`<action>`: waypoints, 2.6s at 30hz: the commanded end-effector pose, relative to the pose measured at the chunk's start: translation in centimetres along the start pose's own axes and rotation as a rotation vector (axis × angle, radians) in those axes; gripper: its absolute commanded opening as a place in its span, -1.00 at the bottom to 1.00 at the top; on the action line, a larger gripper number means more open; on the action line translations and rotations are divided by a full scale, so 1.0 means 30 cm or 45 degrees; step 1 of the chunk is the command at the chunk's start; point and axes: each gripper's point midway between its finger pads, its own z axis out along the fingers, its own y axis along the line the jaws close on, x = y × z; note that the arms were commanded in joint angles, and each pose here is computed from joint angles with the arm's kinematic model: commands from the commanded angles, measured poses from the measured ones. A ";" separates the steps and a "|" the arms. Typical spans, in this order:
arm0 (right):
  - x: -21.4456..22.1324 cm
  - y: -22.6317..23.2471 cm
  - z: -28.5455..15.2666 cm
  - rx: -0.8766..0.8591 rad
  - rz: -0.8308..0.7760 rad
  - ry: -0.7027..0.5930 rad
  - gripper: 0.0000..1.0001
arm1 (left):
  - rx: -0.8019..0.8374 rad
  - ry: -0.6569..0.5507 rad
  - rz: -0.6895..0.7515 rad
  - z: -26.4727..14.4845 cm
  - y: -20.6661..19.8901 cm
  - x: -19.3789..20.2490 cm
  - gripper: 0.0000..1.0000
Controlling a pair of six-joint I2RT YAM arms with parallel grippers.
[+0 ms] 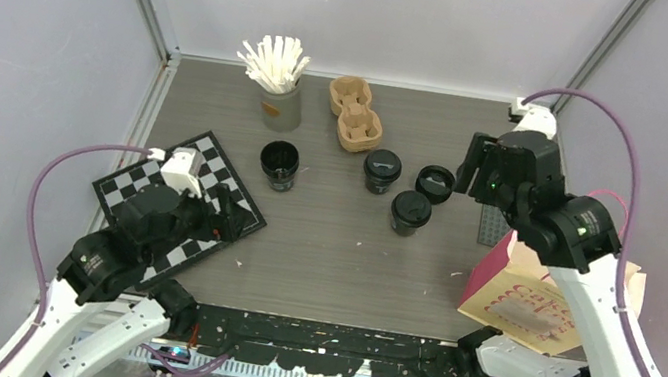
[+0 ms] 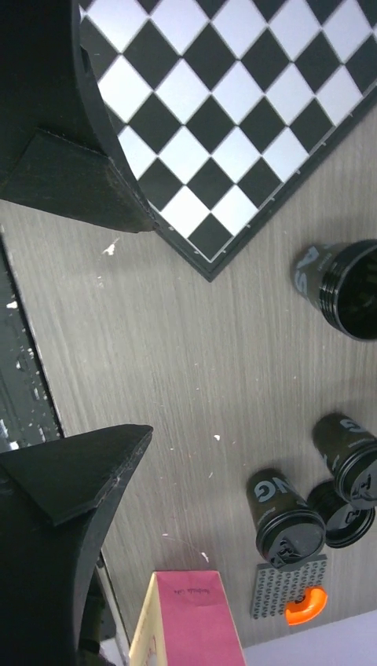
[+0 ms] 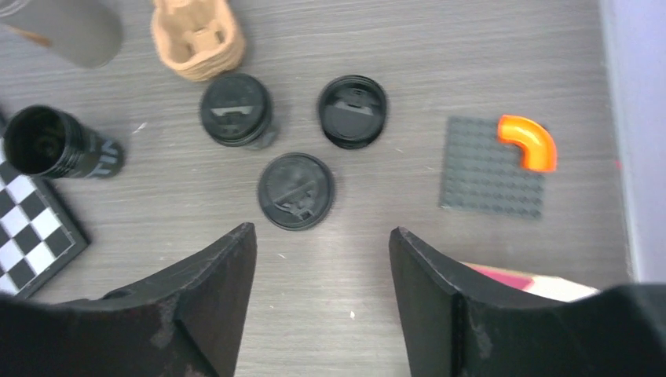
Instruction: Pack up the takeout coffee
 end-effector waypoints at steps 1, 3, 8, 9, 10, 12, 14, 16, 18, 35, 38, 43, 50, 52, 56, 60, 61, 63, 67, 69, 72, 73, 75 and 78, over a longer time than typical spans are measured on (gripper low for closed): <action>-0.075 -0.128 -0.131 0.212 0.105 -0.068 0.31 | -0.106 0.019 -0.215 -0.073 0.024 -0.017 0.85; -0.075 -0.147 -0.173 0.241 0.160 -0.046 0.31 | -0.105 0.075 -0.310 -0.103 0.005 -0.013 0.85; 0.057 -0.233 -0.225 0.424 0.217 0.141 0.33 | -0.149 0.222 -0.327 -0.113 -0.011 0.016 0.84; 0.089 -0.256 -0.239 0.472 0.224 0.178 0.33 | -0.159 0.241 -0.310 -0.106 -0.009 0.023 0.84; 0.104 -0.278 -0.252 0.516 0.252 0.178 0.33 | -0.161 0.251 -0.298 -0.096 -0.009 0.028 0.84; 0.126 -0.310 -0.272 0.562 0.308 0.155 0.32 | -0.152 0.264 -0.298 -0.075 -0.014 0.040 0.85; 0.161 -0.328 -0.278 0.587 0.322 0.167 0.27 | -0.112 0.255 -0.314 -0.061 -0.036 0.034 0.84; 0.198 -0.346 -0.277 0.635 0.305 0.208 0.26 | -0.083 0.239 -0.331 -0.049 -0.052 0.026 0.83; 0.231 -0.354 -0.266 0.656 0.258 0.255 0.26 | -0.070 0.236 -0.329 -0.034 -0.061 0.024 0.83; 0.337 -0.333 -0.159 0.649 0.148 0.362 -0.46 | -0.047 0.301 -0.291 -0.047 -0.070 0.049 0.83; 0.330 -0.308 -0.174 0.576 0.154 0.381 -0.80 | -0.064 0.288 -0.286 -0.066 -0.057 0.044 0.84; 0.324 -0.233 -0.223 0.361 0.156 0.446 -0.99 | -0.079 0.276 -0.280 -0.076 -0.043 0.044 0.84; 0.381 -0.103 -0.324 0.037 0.270 0.610 -0.99 | -0.076 0.276 -0.253 -0.067 -0.040 0.049 0.85; 0.382 -0.068 -0.338 -0.037 0.307 0.624 -0.99 | -0.076 0.273 -0.248 -0.064 -0.039 0.049 0.86; 0.362 0.046 -0.323 -0.252 0.398 0.616 -0.99 | -0.048 0.285 -0.289 -0.052 -0.060 0.054 0.89; 0.301 0.138 -0.281 -0.376 0.442 0.580 -0.99 | 0.021 0.367 -0.360 -0.035 -0.127 0.056 0.90; 0.284 0.152 -0.266 -0.377 0.452 0.566 -0.99 | 0.016 0.375 -0.367 -0.030 -0.133 0.051 0.90; 0.241 0.190 -0.240 -0.395 0.477 0.523 -0.99 | 0.058 0.403 -0.376 -0.030 -0.165 0.040 0.90; 0.165 0.325 -0.201 -0.478 0.474 0.418 -0.99 | 0.060 0.377 -0.359 -0.028 -0.181 -0.008 0.91; 0.191 0.420 -0.195 -0.529 0.404 0.447 -0.99 | 0.028 0.371 -0.350 -0.029 -0.166 -0.017 0.91; 0.241 0.565 -0.190 -0.588 0.280 0.473 -0.99 | -0.037 0.393 -0.377 -0.039 -0.137 -0.022 0.90; 0.252 0.617 -0.192 -0.624 0.240 0.472 -0.99 | -0.068 0.396 -0.398 -0.046 -0.121 -0.030 0.90; 0.286 0.716 -0.177 -0.678 0.135 0.484 -0.99 | -0.117 0.385 -0.461 -0.061 -0.090 -0.070 0.90; 0.325 0.829 -0.183 -0.796 -0.081 0.473 -0.99 | -0.105 0.387 -0.532 -0.073 -0.072 -0.127 0.89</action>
